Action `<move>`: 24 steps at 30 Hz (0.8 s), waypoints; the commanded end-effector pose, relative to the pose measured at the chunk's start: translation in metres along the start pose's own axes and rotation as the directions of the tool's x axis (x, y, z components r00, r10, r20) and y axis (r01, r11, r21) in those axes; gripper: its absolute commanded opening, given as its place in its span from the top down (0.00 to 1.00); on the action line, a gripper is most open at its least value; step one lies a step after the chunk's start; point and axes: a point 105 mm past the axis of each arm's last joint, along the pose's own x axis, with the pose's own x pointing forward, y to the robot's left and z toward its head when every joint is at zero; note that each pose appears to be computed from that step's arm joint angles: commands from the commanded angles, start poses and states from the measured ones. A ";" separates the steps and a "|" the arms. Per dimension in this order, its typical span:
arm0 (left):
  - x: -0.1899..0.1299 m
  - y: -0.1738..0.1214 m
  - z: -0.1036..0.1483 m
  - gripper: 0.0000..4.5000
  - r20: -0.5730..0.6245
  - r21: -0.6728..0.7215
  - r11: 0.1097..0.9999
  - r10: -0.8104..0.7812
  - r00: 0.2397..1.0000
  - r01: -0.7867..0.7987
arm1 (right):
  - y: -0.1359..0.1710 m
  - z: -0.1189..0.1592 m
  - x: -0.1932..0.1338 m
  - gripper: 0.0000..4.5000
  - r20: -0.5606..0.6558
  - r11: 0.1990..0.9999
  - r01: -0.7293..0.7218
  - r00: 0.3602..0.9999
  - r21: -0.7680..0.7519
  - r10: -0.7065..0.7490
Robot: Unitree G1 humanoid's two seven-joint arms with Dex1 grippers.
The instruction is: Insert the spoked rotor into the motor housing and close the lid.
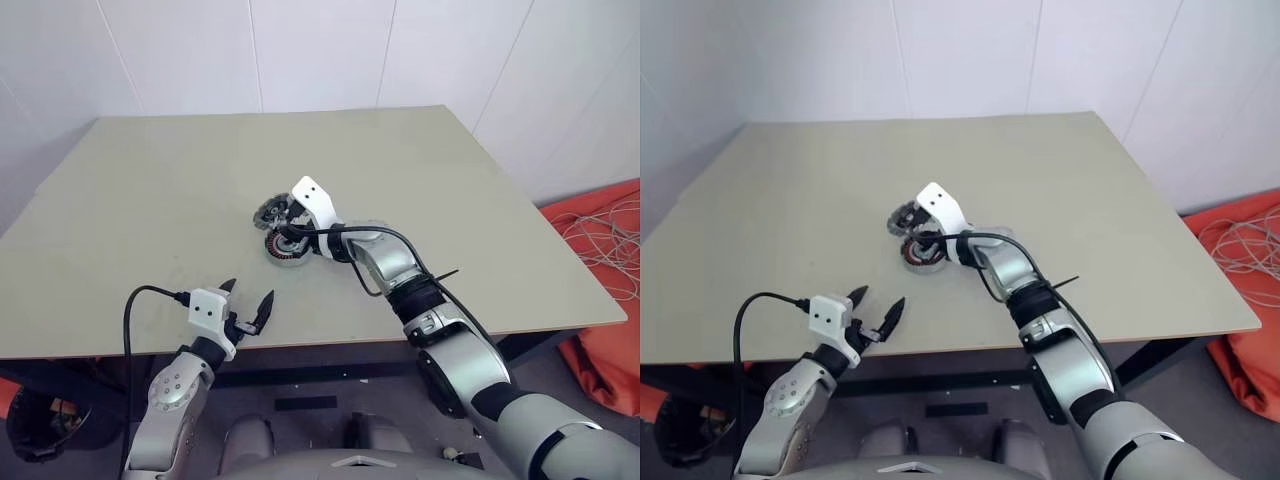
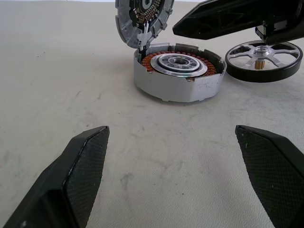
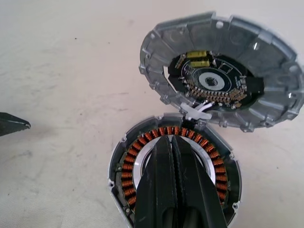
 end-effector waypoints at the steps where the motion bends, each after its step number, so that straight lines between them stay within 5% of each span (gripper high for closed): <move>1: 0.001 -0.001 0.014 0.00 0.050 0.011 1.000 0.000 0.999 -0.001 | 0.000 0.012 0.006 0.99 0.019 0.999 0.002 1.000 -0.033 -0.001; 19: 0.000 -0.002 0.010 0.00 0.047 0.010 1.000 0.002 0.999 -0.002 | -0.005 -0.010 0.015 0.99 -0.041 1.000 0.012 0.999 -0.022 -0.013; 24: -0.001 -0.001 0.008 0.00 0.044 0.012 1.000 -0.002 0.999 0.001 | -0.009 0.006 0.006 0.99 0.035 1.000 0.007 0.999 -0.013 -0.007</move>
